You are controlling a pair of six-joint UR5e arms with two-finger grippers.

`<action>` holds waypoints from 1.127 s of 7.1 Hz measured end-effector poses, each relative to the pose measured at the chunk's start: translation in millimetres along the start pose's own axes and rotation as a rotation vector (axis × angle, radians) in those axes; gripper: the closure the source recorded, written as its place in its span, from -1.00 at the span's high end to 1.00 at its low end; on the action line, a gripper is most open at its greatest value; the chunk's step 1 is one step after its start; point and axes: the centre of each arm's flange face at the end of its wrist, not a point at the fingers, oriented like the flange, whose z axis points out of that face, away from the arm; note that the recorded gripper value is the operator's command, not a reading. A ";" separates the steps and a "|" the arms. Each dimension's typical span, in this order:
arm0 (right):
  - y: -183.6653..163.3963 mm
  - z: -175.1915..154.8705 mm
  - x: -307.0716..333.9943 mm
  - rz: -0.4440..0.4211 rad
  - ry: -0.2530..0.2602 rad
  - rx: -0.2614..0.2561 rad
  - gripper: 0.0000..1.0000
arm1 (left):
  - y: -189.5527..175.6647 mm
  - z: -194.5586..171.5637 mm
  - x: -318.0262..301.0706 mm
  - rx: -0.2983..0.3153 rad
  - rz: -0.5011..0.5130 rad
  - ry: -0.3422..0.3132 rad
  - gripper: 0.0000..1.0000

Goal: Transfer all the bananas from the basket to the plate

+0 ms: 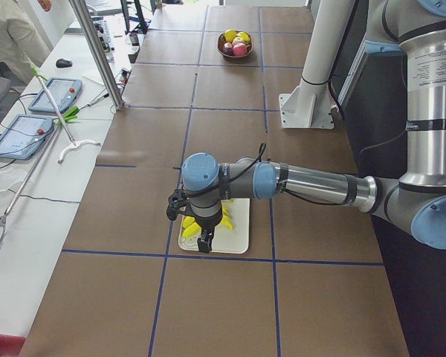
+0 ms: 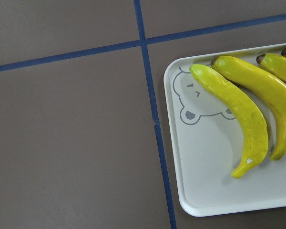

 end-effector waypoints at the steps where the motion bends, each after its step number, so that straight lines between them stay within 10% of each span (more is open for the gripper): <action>1: -0.3 -1.0 -0.8 0.014 0.002 0.002 1.00 | -0.4 -1.0 0.9 0.007 0.007 -0.002 1.00; 8: -1.6 -4.6 -4.3 0.018 0.003 0.010 1.00 | 9.5 3.0 3.5 -0.001 0.015 -0.007 1.00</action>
